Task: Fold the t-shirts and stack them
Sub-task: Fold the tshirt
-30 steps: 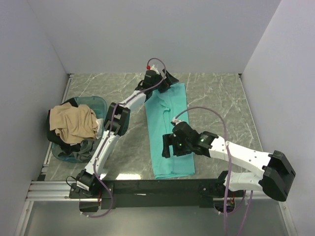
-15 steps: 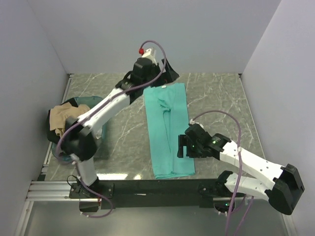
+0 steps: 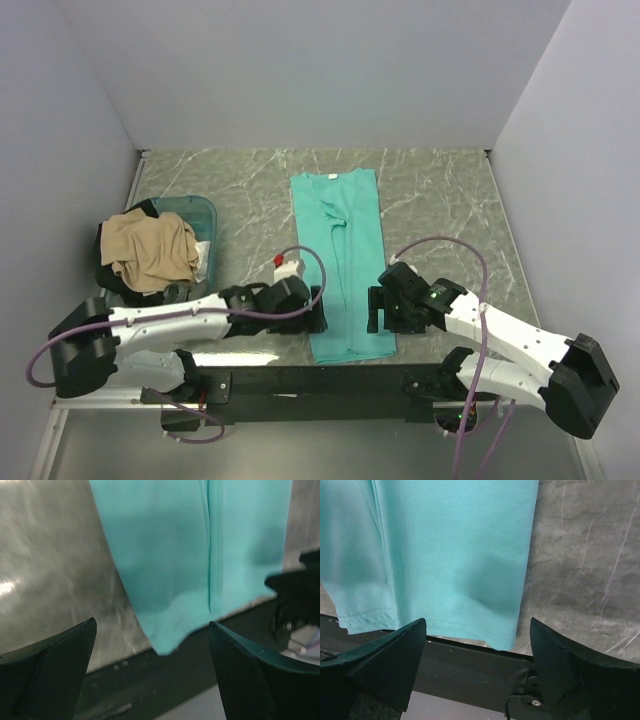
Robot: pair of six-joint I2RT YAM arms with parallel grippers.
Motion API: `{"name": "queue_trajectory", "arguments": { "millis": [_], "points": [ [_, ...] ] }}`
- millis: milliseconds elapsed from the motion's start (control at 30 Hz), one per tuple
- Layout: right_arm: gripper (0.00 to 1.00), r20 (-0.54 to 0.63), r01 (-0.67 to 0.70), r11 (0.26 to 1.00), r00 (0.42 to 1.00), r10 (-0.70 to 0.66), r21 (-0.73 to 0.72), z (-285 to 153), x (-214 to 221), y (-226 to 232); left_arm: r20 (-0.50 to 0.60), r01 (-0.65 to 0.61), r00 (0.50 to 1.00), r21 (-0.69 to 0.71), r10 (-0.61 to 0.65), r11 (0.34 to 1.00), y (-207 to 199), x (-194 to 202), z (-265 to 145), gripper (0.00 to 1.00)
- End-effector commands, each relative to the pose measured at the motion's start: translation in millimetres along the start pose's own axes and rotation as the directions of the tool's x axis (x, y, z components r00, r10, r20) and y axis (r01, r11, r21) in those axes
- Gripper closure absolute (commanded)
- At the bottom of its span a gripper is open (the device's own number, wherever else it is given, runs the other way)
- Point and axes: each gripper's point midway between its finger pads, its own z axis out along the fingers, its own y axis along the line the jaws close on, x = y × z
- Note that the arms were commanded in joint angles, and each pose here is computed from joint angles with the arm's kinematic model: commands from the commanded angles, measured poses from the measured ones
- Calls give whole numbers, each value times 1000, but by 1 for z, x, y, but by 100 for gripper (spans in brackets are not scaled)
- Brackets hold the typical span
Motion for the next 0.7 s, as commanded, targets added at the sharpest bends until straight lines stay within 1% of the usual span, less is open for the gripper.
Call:
{"name": "queue_trajectory", "arguments": {
  "millis": [0,33,67,100,133,167,300,333,400,433,500,533,600,633,667],
  "points": [
    [10,21,-2,1000,1000,3,-23,0,-7,6,-54,91,995,88,-86,992,-18,24,-13,1],
    [10,23,-2,1000,1000,3,-27,0,-7,6,-76,98,993,81,-92,992,-17,32,-11,1],
    [10,26,2,999,1000,-2,-32,1,-7,7,-102,100,990,57,-93,993,-11,42,-6,3],
    [10,25,1,1000,1000,0,-31,2,-7,6,-110,108,989,85,-98,990,-18,45,-3,6],
    [10,14,-5,999,1000,5,-49,0,-5,9,-151,94,986,110,-77,989,-23,56,-4,10],
    [10,12,-5,999,1000,6,-52,1,-3,9,-169,86,983,100,-68,991,-22,62,2,13],
    [11,3,-18,996,1000,18,-87,2,1,12,-215,41,976,62,-26,997,-22,74,13,29],
    [11,1,-20,995,1000,20,-94,2,3,13,-223,36,974,45,-25,998,-19,76,16,38],
    [11,-5,-24,995,1000,24,-94,4,6,11,-237,27,971,29,-19,999,-17,80,21,50],
    [11,-4,-29,995,1000,29,-95,4,7,10,-241,24,970,32,-16,999,-17,81,23,59],
    [11,-5,-29,995,1000,28,-99,5,8,10,-254,10,967,14,-6,1000,-15,84,28,66],
    [11,-12,-26,995,1000,25,-101,5,9,10,-267,1,964,-12,-4,1000,-10,87,29,78],
    [12,-16,-17,994,1000,15,-105,4,11,10,-267,-10,964,-53,-4,999,-4,87,32,91],
    [12,-13,-12,994,1000,11,-106,4,11,10,-261,2,965,-84,-24,996,0,86,31,99],
    [13,-13,-7,995,1000,6,-102,3,11,8,-259,-1,965,-123,-31,992,8,86,29,99]
  ]
}}
